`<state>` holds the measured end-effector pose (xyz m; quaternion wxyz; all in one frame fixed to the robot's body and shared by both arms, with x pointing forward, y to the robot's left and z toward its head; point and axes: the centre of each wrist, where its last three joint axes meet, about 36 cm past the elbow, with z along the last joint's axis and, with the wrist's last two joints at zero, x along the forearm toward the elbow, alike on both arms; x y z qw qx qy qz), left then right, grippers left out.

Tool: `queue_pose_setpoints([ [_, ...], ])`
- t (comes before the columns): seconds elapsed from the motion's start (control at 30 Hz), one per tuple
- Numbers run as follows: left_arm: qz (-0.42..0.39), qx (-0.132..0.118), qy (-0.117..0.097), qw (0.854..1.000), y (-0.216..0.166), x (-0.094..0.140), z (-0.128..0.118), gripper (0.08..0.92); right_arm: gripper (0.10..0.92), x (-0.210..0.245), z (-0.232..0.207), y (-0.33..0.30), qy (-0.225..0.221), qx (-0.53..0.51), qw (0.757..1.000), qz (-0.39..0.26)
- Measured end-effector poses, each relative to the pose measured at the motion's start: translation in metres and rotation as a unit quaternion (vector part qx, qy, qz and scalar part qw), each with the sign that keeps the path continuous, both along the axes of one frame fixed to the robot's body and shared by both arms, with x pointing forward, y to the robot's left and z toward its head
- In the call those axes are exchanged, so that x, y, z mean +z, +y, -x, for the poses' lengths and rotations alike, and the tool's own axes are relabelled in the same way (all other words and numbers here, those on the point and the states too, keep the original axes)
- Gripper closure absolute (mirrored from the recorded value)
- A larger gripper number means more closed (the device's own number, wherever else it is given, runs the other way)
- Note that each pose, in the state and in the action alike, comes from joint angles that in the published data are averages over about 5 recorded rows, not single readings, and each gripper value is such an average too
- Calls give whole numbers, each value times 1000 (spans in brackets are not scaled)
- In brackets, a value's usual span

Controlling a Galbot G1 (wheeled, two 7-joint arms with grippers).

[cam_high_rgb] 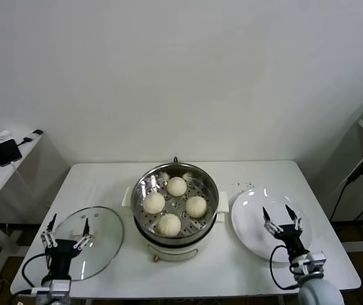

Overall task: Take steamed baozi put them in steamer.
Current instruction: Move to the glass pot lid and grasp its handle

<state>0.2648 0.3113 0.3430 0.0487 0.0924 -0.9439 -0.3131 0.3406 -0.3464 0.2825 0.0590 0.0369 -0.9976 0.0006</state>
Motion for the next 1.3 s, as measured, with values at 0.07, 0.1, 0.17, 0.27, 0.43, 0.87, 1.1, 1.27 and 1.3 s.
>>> queue_pose_setpoints([
  [0.07, -58, 7, 11, 998, 5, -8, 5, 177, 199, -6, 9, 5, 5, -5, 1000, -3],
  [0.1, -87, 10, 17, 996, 7, -13, 8, 177, 199, -8, 12, 7, 7, -7, 1000, -5],
  [0.17, -141, 15, 29, 989, 10, -22, 14, 177, 200, -11, 18, 11, 10, -10, 1000, -7],
  [0.27, -214, 20, 44, 976, 13, -37, 21, 177, 200, -13, 24, 15, 12, -15, 1000, -9],
  [0.43, -306, 13, 58, 950, 15, -59, 30, 177, 199, -12, 29, 20, 10, -23, 1000, -11],
  [0.87, -426, -22, 68, 902, 15, -96, 23, 177, 200, -6, 42, 27, 10, -38, 999, -10],
  [1.1, -456, -28, 69, 887, 21, -107, 7, 177, 200, -1, 49, 30, 10, -43, 999, -8],
  [1.27, -469, -32, 71, 880, 26, -114, -5, 177, 200, 2, 54, 31, 10, -44, 999, -6],
  [1.3, -471, -32, 71, 879, 27, -115, -7, 177, 199, 3, 54, 31, 10, -44, 999, -5],
])
